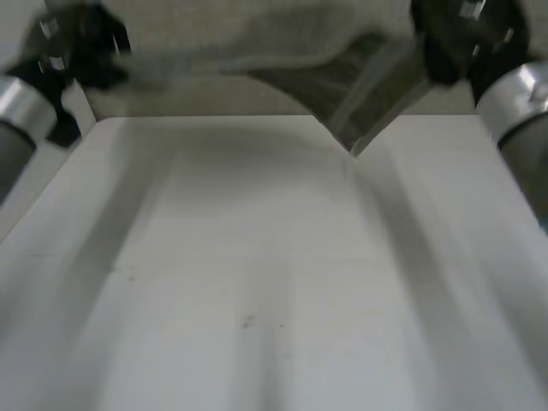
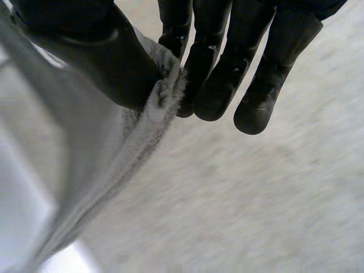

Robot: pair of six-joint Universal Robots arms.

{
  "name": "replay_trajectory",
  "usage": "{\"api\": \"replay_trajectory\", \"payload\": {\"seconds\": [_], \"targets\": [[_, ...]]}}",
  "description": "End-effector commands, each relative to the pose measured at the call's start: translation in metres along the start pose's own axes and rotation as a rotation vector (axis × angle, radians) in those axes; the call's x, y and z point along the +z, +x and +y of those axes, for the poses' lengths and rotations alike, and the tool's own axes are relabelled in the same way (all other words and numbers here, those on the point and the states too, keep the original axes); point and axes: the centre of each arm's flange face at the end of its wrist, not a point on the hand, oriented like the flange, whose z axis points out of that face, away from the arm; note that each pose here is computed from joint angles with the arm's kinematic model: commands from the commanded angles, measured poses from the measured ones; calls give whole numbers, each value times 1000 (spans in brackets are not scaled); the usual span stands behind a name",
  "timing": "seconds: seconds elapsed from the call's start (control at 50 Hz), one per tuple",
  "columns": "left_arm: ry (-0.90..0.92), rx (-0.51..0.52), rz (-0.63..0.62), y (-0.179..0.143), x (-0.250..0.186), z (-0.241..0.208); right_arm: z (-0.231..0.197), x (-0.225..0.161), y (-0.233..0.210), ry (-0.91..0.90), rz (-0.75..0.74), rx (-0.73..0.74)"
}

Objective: Fold the towel.

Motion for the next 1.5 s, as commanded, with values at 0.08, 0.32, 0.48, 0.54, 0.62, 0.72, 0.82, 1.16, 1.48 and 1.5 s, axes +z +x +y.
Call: {"api": "replay_trajectory", "payload": {"seconds": [0.08,0.32,0.48,0.54,0.62,0.72,0.82,1.16,1.48,1.5], "targets": [[-354,66,78,-1,-73,97,82,-86,-61,-351,-235,1],[-640,258,121,-11,-107,138,124,-117,-52,-505,-233,-42],[-661,252,157,0,-107,139,131,-117,-51,-500,-200,49],[-663,253,170,5,-109,140,132,-116,-50,-501,-187,82],[-661,257,172,9,-108,140,135,-113,-43,-492,-145,102],[-651,254,174,17,-108,137,136,-108,-38,-463,-101,136],[-655,183,174,30,-114,134,138,-106,-36,-460,-78,166],[-641,153,203,69,-162,122,143,-100,-30,-480,-13,195],[-502,286,158,78,-160,156,145,-103,-32,-495,-15,198],[-509,292,154,78,-160,162,145,-103,-32,-496,-16,197]]}}
